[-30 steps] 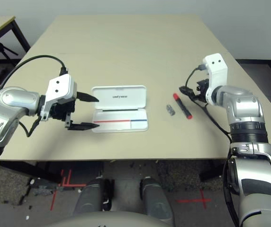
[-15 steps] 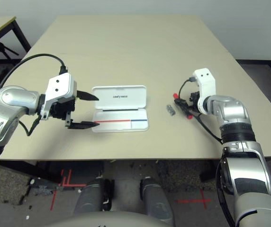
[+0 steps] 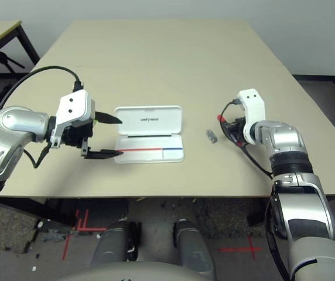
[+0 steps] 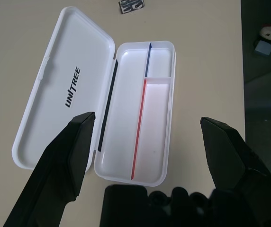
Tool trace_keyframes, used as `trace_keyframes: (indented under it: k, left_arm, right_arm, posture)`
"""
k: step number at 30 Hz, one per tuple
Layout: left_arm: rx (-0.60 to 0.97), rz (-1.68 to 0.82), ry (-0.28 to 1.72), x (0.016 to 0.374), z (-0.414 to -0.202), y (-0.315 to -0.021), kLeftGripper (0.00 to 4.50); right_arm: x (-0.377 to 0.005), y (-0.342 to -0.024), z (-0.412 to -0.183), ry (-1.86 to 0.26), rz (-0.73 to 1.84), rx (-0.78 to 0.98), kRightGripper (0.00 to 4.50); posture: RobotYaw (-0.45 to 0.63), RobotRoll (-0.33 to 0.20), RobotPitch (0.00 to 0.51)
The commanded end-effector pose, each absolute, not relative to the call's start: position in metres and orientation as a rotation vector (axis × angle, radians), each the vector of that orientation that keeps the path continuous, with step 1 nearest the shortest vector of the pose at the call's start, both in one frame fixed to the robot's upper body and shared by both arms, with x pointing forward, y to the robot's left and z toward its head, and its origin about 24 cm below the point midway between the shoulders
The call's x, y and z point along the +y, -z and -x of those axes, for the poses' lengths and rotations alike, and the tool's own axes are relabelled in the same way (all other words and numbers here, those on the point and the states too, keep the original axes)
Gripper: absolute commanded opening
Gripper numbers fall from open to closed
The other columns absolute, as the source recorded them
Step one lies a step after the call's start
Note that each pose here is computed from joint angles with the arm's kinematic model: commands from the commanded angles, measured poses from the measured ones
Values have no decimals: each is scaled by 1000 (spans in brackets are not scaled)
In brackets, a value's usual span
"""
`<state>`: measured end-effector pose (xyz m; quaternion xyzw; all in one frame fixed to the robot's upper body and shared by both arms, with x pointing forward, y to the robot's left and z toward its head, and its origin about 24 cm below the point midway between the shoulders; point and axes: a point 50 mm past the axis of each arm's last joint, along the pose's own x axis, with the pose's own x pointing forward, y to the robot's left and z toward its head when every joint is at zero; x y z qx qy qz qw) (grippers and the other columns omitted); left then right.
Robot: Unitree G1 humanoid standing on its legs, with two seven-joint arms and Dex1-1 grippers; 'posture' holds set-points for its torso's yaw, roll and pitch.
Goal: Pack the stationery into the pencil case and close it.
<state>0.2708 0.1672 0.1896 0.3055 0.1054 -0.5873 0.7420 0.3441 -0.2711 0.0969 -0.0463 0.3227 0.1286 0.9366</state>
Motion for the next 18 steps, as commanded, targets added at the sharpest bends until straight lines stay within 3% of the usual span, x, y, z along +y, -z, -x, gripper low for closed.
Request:
trace_keyframes:
  k: [1, 5, 12, 18]
  left_arm:
    - [235, -680, 1291, 165, -271, -189, 4500]
    - [238, -683, 1288, 166, -272, -189, 4500]
    - [252, -696, 1268, 171, -273, -190, 4500]
    - [278, -716, 1237, 178, -276, -187, 4500]
  right_arm:
    - [-278, -115, -348, -250, 126, 609, 456]
    - [-274, -133, -350, -347, 195, 528, 456]
    - [-257, -164, -336, -713, 367, 393, 456]
    - [-240, -180, -322, -971, 518, 419, 456]
  posture:
    - [-39, 0, 45]
    - [-40, 0, 46]
    - [-37, 0, 48]
    - [-34, 0, 47]
